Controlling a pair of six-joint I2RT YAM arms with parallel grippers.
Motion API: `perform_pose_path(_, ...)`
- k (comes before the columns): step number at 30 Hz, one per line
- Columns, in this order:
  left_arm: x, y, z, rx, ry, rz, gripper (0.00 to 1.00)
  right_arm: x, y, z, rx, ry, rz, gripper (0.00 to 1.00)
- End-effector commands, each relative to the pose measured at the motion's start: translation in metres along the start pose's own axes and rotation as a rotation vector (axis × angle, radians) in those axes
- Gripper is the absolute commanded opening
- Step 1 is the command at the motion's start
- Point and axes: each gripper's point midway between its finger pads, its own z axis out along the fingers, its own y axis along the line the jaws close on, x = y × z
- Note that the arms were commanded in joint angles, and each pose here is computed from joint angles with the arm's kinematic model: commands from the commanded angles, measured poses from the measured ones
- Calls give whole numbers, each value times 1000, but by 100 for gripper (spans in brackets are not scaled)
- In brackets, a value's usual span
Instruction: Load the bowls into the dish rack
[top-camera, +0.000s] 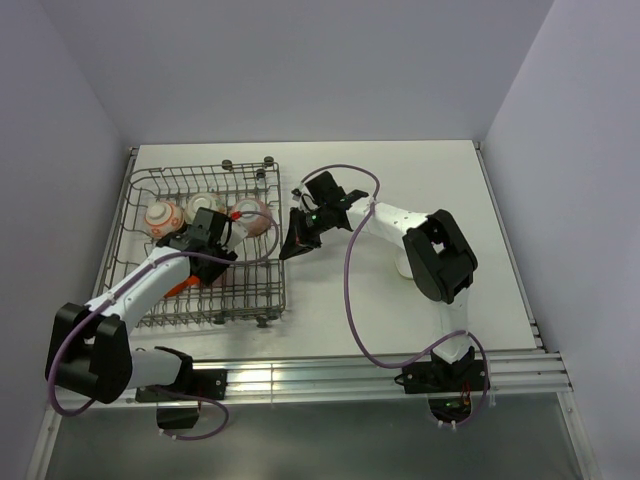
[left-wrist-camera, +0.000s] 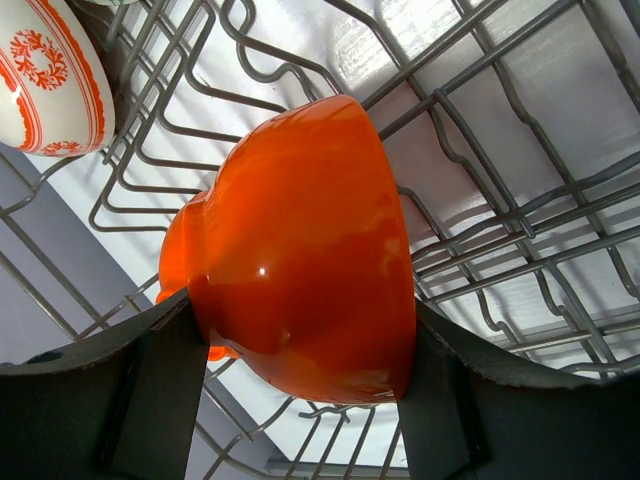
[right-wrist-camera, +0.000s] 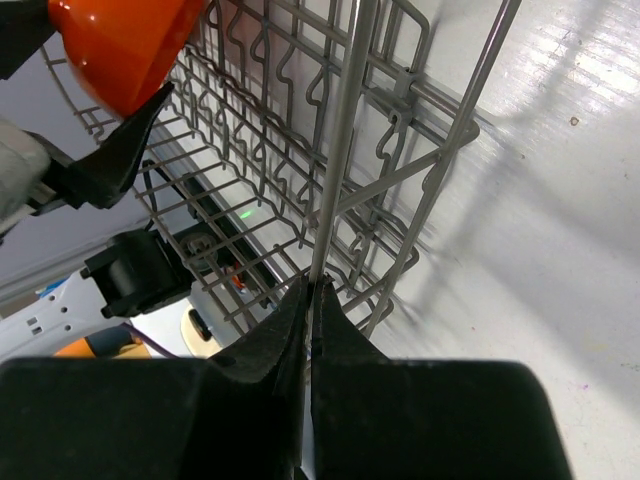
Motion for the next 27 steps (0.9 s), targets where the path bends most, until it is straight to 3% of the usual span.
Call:
perform_pose_path(1,-10,9,-1,-70,-33,-15,3,2,1,1,-7,4,-53,0)
perform_pose_path(4,-7,-3,0,-29,-19,11,15,2,1,2,-4,8,-54,0)
perform_pose_path(5,-6,-6,0,-18,-16,17,30,1,1,2,-4,8,-54,0)
perform_pose_path(8,-1,-17,2,20,5,40,52,0,0,2,4,4,-60,0)
perform_pose_path(11,3,-26,3,55,22,49,66,0,0,1,9,3,-64,0)
perform_pose_path(15,8,-34,2,97,37,59,72,0,-1,1,13,3,-68,0)
perform_pose_path(16,8,-36,2,105,36,59,80,0,-2,2,15,3,-67,0)
perform_pose_path(20,7,-38,-3,125,22,63,89,0,-2,2,13,6,-68,0)
perform_pose_path(21,7,-39,-4,131,20,67,99,0,-2,2,14,7,-67,0)
perform_pose_path(27,8,-45,-8,164,25,59,99,0,-3,2,19,6,-68,0)
